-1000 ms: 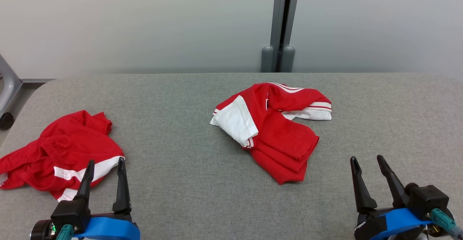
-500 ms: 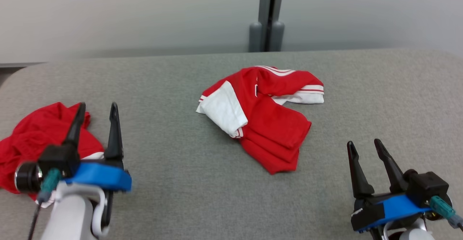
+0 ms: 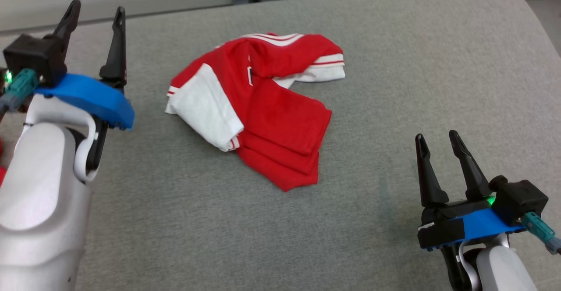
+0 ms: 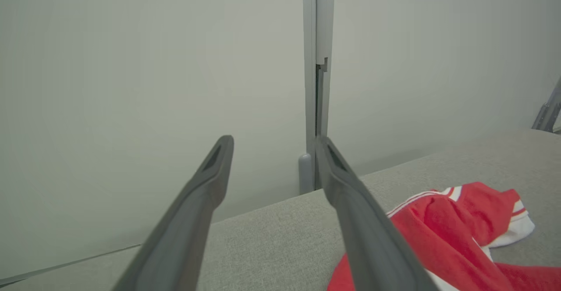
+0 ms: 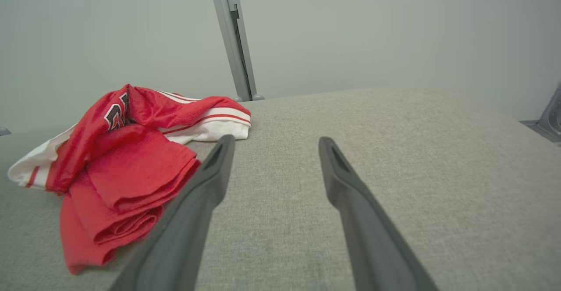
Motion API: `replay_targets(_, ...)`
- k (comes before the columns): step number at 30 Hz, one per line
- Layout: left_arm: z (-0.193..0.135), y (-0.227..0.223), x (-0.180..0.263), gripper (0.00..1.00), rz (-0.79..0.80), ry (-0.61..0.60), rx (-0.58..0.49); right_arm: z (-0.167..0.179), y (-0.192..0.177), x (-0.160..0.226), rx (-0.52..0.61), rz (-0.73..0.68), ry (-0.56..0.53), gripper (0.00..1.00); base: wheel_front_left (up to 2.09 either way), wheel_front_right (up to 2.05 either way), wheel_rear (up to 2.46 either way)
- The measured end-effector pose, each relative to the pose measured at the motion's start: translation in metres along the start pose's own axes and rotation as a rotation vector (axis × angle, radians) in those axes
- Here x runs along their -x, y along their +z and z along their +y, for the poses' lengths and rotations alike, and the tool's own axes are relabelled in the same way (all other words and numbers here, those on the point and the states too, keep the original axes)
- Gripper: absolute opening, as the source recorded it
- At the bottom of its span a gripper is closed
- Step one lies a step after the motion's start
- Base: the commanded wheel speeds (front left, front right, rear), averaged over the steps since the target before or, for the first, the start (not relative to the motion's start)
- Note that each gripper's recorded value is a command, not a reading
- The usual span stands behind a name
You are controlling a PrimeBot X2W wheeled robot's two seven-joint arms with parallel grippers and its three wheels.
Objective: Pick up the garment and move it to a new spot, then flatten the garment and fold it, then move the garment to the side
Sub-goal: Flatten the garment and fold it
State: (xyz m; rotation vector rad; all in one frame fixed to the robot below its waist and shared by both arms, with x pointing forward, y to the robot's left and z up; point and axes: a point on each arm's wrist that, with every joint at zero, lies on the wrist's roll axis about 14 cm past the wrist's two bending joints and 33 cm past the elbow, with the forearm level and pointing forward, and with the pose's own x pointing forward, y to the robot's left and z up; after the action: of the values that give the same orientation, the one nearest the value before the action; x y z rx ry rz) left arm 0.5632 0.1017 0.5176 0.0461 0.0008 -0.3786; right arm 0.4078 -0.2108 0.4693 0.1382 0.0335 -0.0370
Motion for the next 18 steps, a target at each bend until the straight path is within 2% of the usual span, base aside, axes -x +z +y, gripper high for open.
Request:
replay_targets(8, -0.036, -0.057, -0.035, 1.00, 0.203, -0.115, 0.030, -0.016, -0.015, -0.003, -0.003, 0.029, -0.047, 1.00, 0.00, 0.00, 0.00)
replay_targets(18, -0.067, -0.150, -0.014, 1.00, 0.528, -0.199, 0.051, -0.026, -0.013, -0.010, 0.012, 0.017, -0.068, 1.00, 0.00, 0.00, 0.00)
